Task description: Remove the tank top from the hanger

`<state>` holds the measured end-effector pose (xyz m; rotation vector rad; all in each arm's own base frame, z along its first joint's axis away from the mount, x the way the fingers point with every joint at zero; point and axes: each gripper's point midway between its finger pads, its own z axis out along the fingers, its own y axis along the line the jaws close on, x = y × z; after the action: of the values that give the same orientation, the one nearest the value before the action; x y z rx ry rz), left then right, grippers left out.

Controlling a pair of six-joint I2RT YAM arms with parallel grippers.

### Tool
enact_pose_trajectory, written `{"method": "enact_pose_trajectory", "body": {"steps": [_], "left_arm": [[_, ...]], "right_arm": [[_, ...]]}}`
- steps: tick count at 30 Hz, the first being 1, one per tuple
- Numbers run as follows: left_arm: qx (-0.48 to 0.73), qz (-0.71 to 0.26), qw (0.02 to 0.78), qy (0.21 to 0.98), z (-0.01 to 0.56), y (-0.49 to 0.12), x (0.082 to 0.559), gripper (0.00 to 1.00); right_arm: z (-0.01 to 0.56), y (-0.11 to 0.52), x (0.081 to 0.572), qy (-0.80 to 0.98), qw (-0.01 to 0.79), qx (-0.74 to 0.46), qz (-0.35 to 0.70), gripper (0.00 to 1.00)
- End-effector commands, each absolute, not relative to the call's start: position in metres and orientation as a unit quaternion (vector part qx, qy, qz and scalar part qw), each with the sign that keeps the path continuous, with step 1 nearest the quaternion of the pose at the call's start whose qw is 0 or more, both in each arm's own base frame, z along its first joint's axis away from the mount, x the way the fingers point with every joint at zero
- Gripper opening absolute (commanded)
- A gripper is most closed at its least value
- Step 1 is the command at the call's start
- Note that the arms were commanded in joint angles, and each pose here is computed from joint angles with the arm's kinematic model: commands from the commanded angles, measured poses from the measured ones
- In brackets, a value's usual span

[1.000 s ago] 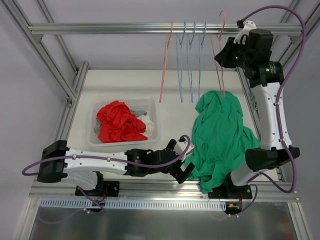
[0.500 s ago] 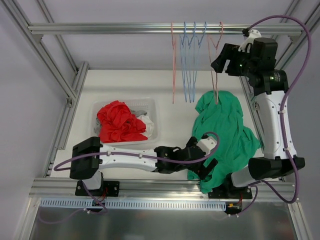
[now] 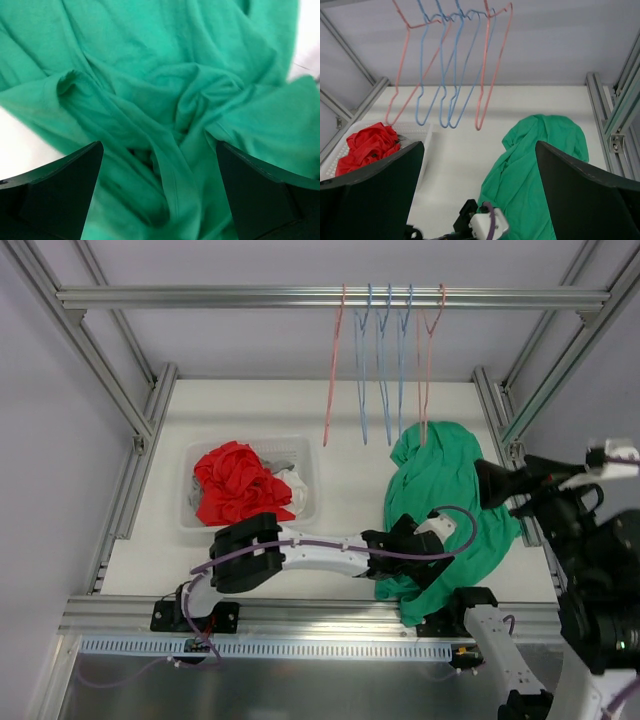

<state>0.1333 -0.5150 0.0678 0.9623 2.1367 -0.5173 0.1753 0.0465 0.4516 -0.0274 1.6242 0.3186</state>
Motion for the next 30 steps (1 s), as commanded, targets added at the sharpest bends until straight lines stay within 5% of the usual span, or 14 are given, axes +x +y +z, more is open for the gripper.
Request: {"method": "enact_pose_trajectory", "body": {"steps": [1,11,13,14,17,21,30], "left_arm": [[0.352,-0.185,0.366,0.841,0.060,-0.525,0.160,0.99],[0.367,-0.146,0.274,0.877,-0.019,-0.541,0.184,0.98],[0.366,-0.139,0.246,0.887,-0.037,-0.529,0.174,0.78],[0.358,-0.137,0.237,0.893,-0.041,-0.523,0.171,0.43],[0.344,-0.103,0.238,0.902,-0.043,-0.492,0.171,0.00],[0.323,-0.062,0.267,0.906,-0.010,-0.435,0.172,0.00],[0.183,-0.146,0.491,0.839,0.221,-0.337,0.182,0.00]], "right_arm": [[0.442,0.051,0.145,0.708,0.690,-0.032,0.149,0.99],[0.449,0.055,0.098,0.677,0.717,-0.067,0.151,0.99],[0.450,0.055,0.095,0.674,0.720,-0.069,0.152,0.99],[0.451,0.055,0.091,0.670,0.723,-0.071,0.153,1.00],[0.455,0.056,0.085,0.662,0.730,-0.074,0.154,1.00],[0.461,0.053,0.075,0.649,0.743,-0.073,0.149,0.99],[0.461,0.053,0.080,0.648,0.744,-0.070,0.149,1.00]]}}
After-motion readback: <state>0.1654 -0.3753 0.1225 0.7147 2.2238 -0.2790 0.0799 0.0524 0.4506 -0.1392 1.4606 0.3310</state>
